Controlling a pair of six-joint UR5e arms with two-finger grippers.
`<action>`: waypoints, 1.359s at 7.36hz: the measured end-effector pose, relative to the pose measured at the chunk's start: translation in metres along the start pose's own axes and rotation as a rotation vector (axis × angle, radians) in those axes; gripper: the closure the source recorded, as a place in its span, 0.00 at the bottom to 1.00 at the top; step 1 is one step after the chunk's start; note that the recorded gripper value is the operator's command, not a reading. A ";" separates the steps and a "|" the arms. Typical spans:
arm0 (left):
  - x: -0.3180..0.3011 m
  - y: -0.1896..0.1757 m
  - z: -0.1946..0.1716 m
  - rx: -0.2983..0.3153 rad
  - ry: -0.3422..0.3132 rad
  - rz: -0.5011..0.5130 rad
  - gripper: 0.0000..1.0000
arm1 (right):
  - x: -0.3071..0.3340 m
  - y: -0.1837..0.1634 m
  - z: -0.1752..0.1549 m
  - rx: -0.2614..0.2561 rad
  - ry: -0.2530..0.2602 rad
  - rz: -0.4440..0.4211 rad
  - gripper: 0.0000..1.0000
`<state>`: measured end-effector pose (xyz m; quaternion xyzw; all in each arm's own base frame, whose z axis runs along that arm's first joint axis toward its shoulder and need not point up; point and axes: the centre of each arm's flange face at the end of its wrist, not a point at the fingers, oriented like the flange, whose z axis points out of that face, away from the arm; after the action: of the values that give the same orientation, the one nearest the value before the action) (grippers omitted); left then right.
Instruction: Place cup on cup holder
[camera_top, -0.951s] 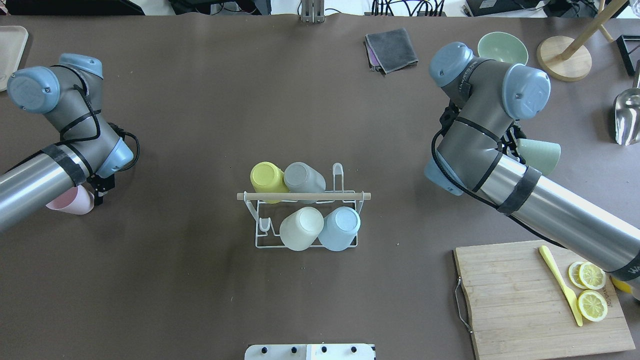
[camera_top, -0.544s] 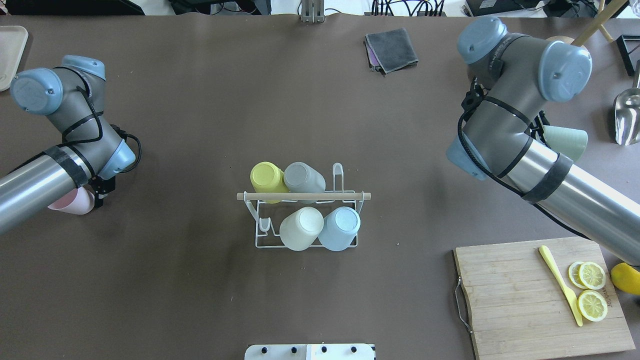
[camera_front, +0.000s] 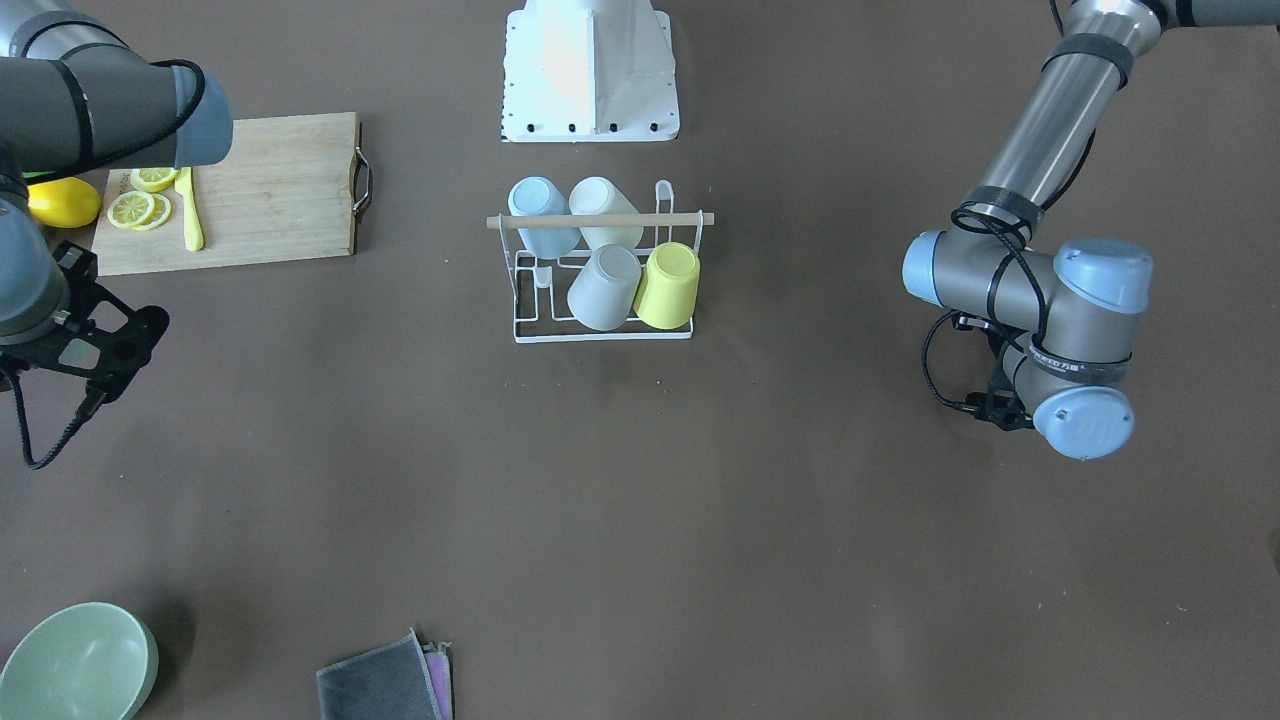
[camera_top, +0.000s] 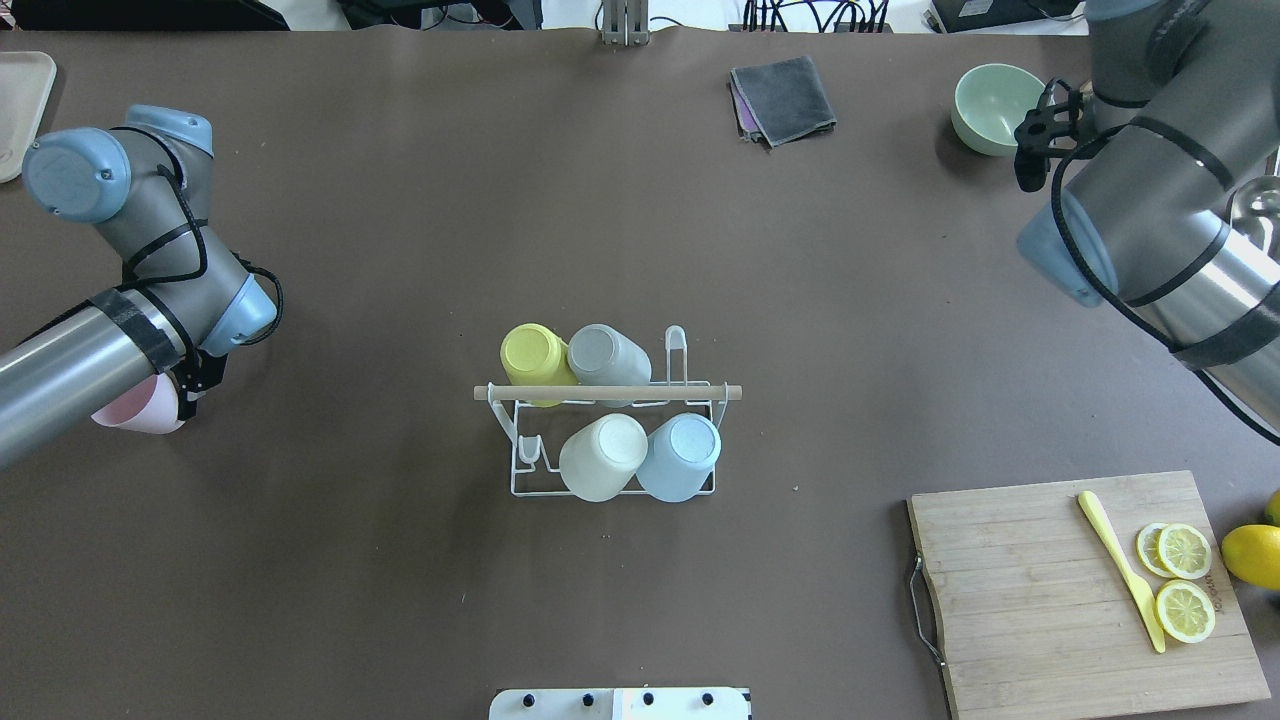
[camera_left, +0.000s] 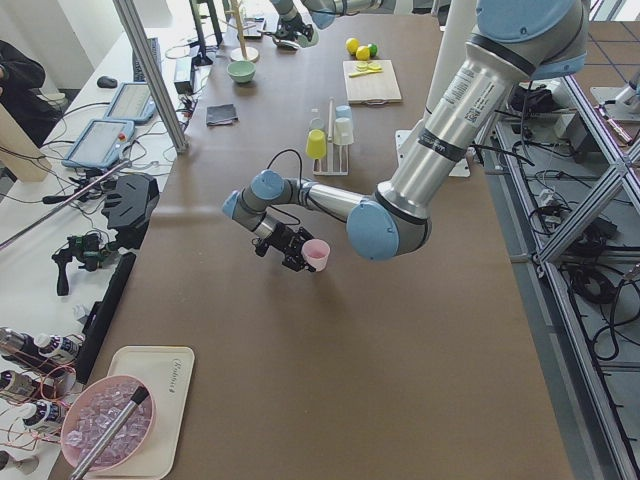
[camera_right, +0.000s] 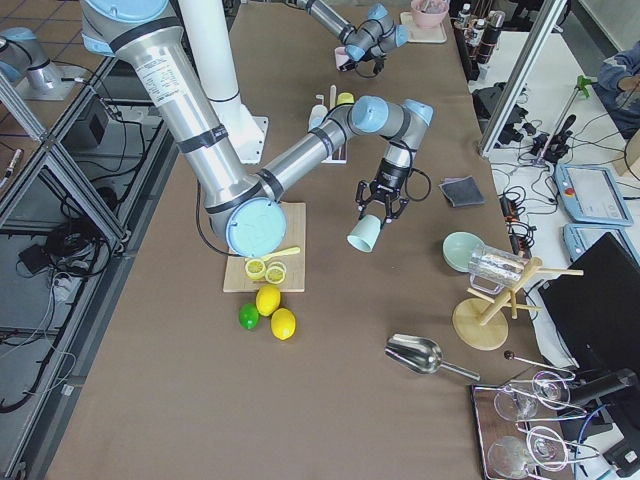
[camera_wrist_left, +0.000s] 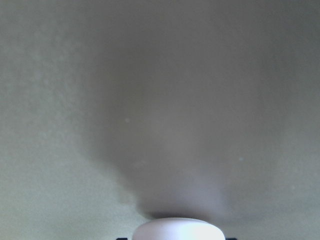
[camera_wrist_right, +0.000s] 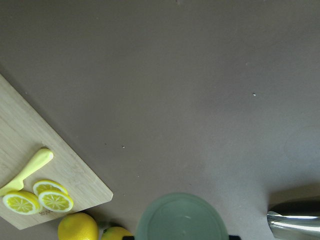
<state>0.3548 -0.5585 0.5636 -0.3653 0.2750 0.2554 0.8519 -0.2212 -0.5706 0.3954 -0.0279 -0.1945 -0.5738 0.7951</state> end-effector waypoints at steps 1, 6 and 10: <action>0.004 0.007 -0.006 -0.002 0.001 -0.005 1.00 | -0.002 0.008 -0.011 0.046 -0.010 0.015 1.00; -0.009 0.064 -0.094 0.189 -0.089 0.050 1.00 | -0.034 -0.015 -0.011 0.090 -0.040 -0.130 1.00; -0.023 0.098 -0.157 0.459 -0.130 0.158 1.00 | -0.051 -0.039 -0.015 0.079 -0.057 -0.199 1.00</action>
<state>0.2322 -0.6247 0.4399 -0.1226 0.2982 0.2751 0.9057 -0.2668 -0.5415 0.3571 0.0068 -0.2413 -0.6407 0.7289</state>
